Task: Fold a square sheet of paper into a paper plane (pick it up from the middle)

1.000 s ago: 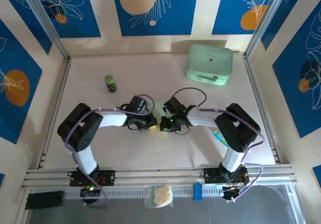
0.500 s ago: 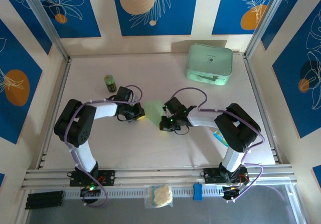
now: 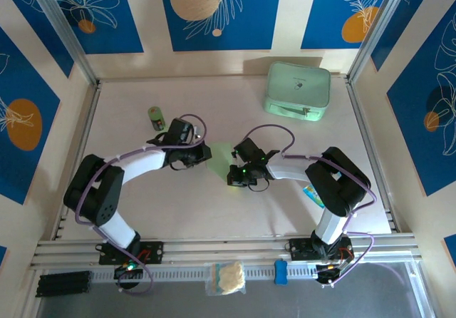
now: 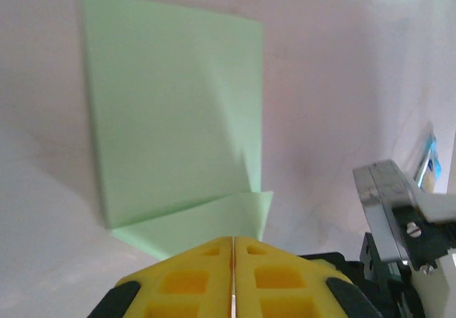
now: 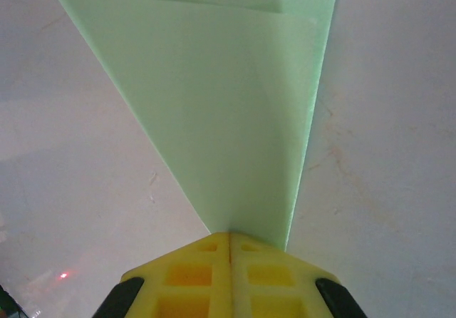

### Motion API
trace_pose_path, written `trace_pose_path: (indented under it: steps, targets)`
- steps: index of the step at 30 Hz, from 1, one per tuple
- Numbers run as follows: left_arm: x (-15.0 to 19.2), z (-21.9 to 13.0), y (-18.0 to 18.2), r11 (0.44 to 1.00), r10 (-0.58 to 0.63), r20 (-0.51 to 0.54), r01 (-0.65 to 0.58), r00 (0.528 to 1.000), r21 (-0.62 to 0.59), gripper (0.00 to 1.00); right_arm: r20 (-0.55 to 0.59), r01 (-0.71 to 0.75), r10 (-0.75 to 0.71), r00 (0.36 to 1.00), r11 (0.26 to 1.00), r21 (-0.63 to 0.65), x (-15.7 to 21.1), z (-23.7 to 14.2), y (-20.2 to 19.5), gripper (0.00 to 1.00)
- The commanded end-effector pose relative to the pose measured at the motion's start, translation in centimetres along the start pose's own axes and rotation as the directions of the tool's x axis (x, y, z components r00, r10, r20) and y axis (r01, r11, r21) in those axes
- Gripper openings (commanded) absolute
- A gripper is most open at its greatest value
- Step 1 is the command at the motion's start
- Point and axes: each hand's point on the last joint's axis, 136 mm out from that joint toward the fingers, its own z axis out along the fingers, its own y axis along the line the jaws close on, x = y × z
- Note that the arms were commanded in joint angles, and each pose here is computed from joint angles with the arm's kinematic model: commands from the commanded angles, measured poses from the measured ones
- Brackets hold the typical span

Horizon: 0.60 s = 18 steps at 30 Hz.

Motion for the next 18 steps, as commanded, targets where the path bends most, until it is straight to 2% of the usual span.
trace_pose_path:
  steps: [1, 6, 12, 15, 18]
  targets:
    - [1.5, 2.0, -0.2, 1.0, -0.015, -0.062, 0.015, 0.998, 0.0, 0.1, -0.159, -0.055, 0.091, 0.983, 0.975, 0.215, 5.3, 0.4, -6.1, 0.0]
    - [2.1, 3.8, 1.5, 0.996, -0.031, -0.095, 0.023, 0.995, -0.082, 0.09, -0.102, -0.039, 0.051, 0.993, 0.992, 0.117, 3.6, -0.5, -3.8, 0.0]
    - [2.9, 4.4, 3.8, 0.986, -0.058, -0.104, 0.04, 0.993, -0.159, 0.07, -0.02, 0.038, -0.04, 0.999, 0.995, -0.098, 1.0, -2.5, 1.5, 0.02]
    - [3.3, 4.6, 4.7, 0.98, -0.073, -0.111, 0.051, 0.991, -0.19, 0.06, -0.001, 0.064, -0.065, 0.998, 0.99, -0.123, 0.3, -2.6, 2.6, 0.02]
    - [3.6, 4.6, 5.4, 0.975, -0.084, -0.114, 0.059, 0.99, -0.213, 0.06, -0.009, 0.056, -0.057, 0.998, 0.994, -0.091, -0.4, -1.7, 2.2, 0.02]
